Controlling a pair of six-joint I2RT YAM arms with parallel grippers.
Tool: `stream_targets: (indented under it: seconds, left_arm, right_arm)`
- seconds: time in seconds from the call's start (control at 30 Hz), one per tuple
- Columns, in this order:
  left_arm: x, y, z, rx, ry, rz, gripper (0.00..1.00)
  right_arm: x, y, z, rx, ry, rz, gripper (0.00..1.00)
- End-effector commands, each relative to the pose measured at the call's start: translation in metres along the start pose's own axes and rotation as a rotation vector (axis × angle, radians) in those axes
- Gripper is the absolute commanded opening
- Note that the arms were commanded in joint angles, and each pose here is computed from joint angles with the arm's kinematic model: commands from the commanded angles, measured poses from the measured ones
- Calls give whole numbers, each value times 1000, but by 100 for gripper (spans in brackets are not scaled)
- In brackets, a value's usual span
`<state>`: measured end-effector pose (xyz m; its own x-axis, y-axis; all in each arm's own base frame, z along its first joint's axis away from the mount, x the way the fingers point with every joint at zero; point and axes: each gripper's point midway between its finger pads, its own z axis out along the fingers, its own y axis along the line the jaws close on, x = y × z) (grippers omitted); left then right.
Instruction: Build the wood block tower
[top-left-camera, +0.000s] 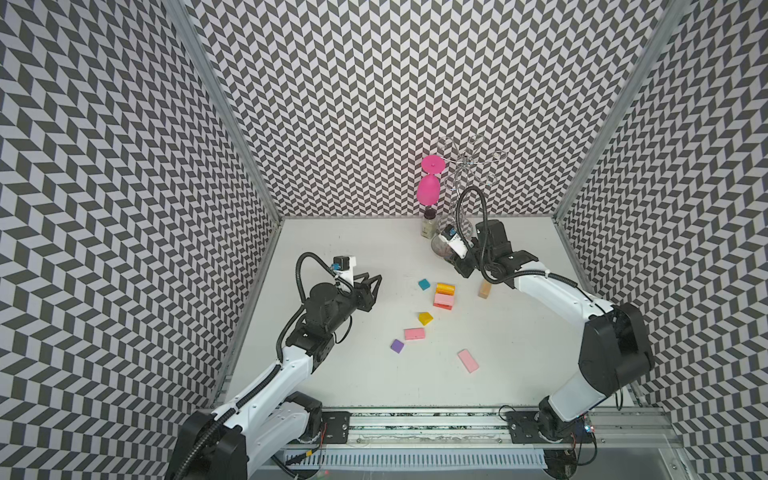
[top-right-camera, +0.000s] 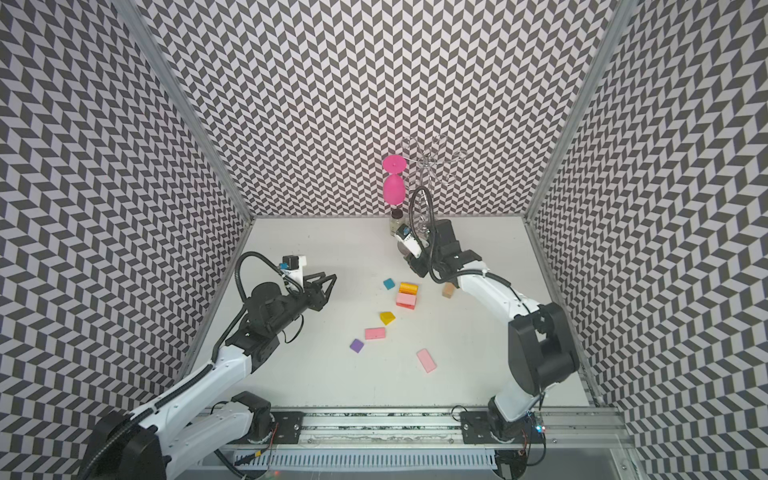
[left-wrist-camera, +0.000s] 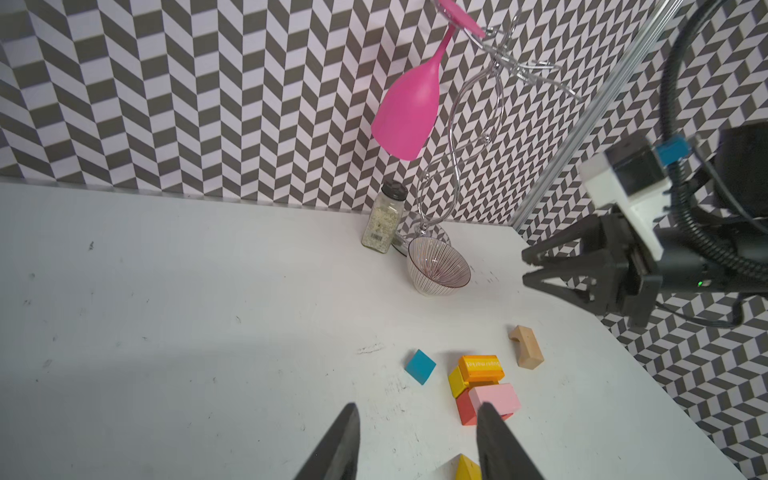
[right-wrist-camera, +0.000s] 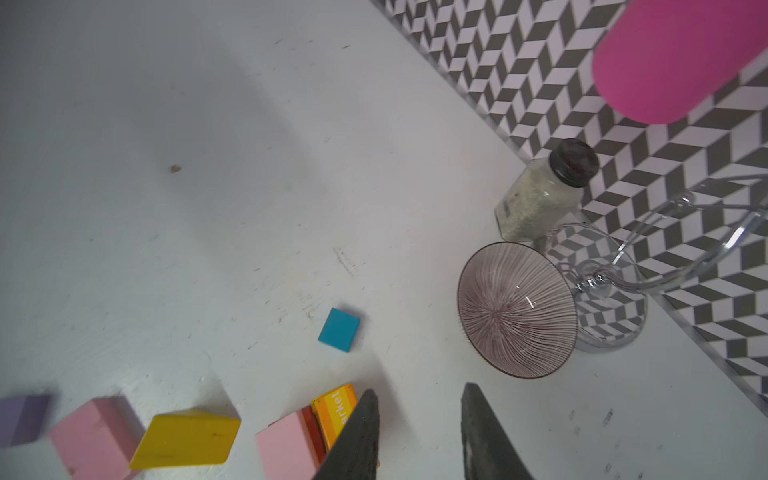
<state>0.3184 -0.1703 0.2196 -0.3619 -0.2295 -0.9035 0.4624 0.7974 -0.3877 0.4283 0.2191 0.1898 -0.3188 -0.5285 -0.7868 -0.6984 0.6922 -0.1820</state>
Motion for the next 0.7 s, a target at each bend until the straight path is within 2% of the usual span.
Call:
stream_targets:
  seconds: [0.0, 0.1, 0.27, 0.67]
  left_arm:
    - [5, -14, 10, 54, -15, -10, 47]
    - [29, -34, 24, 118, 37, 0, 45]
    - [62, -43, 39, 107, 113, 32, 44]
    - [77, -38, 42, 92, 147, 42, 44]
  right_arm:
    - [37, -22, 27, 131, 93, 193, 29]
    - [46, -18, 51, 66, 181, 240, 25]
    - [72, -6, 83, 10, 291, 260, 22]
    - [84, 14, 93, -15, 351, 228, 20]
